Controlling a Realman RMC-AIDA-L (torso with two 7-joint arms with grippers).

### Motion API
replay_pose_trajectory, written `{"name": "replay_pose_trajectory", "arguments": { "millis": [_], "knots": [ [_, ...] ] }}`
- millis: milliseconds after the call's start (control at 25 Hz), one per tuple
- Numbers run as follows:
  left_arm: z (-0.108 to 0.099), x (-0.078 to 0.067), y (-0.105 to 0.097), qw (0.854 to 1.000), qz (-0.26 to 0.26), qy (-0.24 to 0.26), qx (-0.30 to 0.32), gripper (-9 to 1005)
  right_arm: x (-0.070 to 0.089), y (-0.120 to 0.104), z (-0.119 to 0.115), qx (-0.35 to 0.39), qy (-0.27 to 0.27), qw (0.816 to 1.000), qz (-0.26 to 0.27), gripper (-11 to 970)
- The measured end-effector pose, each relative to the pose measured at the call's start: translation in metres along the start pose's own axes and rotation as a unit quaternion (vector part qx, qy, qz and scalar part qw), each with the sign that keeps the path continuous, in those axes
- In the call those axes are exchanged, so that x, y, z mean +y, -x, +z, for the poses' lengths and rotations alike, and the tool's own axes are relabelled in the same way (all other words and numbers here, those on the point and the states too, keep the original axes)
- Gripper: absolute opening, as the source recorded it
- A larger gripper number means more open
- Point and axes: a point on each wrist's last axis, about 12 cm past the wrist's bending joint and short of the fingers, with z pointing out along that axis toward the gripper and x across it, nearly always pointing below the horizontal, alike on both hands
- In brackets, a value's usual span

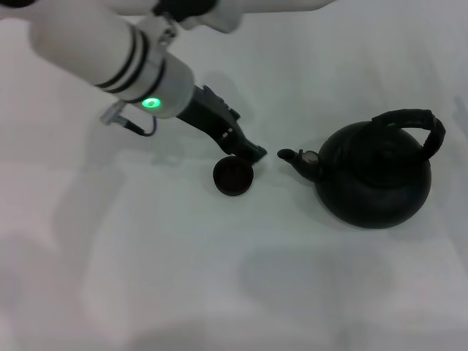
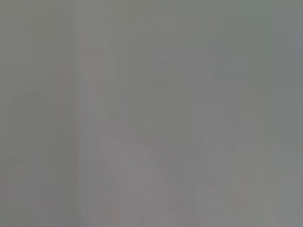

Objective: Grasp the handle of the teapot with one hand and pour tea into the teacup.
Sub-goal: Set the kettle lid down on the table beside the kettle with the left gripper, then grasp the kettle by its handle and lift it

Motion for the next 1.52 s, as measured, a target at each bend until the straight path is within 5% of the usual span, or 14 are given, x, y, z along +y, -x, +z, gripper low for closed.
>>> {"name": "replay_pose_trajectory", "arguments": {
  "millis": [440,680,880,1200,1520],
  "knots": [
    [-0.036,0.011,-0.069,0.983,-0.020,-0.009,-0.180,844,-0.003,0.003,-0.009,0.014,0.073,0.997,-0.020,875],
    [-0.051,0.014,-0.124,0.957,-0.052,0.010,-0.286,843,-0.020,0.018,-0.030,0.011,0.106,0.994,-0.027,875],
    [-0.059,0.007,-0.170,0.927,-0.065,0.033,-0.369,843,-0.028,0.040,-0.042,0.082,0.155,0.984,-0.036,875],
    [-0.063,-0.010,-0.223,0.893,-0.098,0.059,-0.435,844,-0.010,0.072,-0.047,0.126,0.227,0.965,-0.036,874],
    [-0.069,-0.022,-0.253,0.880,-0.135,0.092,-0.446,844,0.012,0.058,-0.037,0.175,0.286,0.942,-0.022,875]
  ]
}}
